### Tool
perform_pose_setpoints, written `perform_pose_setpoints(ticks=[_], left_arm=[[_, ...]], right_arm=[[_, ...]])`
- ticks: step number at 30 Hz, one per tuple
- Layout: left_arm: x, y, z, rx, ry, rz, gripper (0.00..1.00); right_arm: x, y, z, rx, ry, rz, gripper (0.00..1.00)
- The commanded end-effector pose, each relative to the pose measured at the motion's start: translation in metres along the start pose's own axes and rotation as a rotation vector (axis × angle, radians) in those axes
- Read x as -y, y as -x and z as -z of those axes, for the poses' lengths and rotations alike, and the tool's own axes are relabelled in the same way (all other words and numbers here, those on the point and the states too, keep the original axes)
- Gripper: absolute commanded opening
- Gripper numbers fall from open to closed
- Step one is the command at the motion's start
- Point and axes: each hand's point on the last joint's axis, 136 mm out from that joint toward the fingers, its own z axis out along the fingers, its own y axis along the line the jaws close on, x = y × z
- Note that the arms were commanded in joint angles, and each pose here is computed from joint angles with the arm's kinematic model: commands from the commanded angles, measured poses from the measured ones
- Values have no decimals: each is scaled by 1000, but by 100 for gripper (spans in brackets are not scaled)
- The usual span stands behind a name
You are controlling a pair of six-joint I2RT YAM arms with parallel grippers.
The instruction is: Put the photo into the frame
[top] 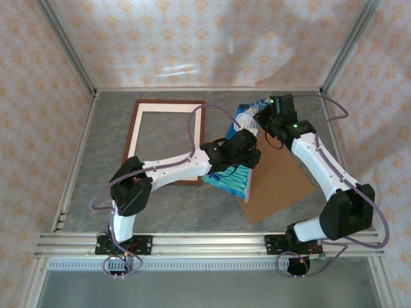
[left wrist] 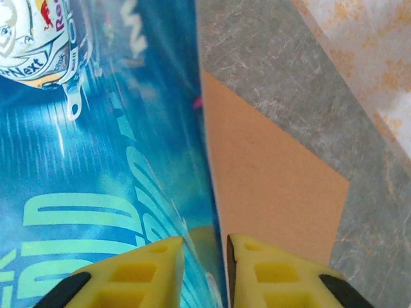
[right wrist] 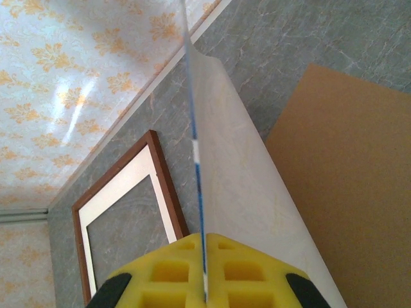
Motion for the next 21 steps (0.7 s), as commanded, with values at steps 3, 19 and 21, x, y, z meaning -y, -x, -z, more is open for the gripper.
perform_pose_setpoints(ticks=[3, 19, 21], left_arm=[[-7, 9, 7, 38, 15, 8, 8], [-22, 31, 79, 48, -162, 39, 0], [-19, 43, 100, 50, -201, 9, 0]], right_arm=[[-1, 6, 1, 37, -10, 5, 6], [-99, 103, 142, 332, 359, 100, 85], [-99, 108, 157, 372, 348, 147, 85]])
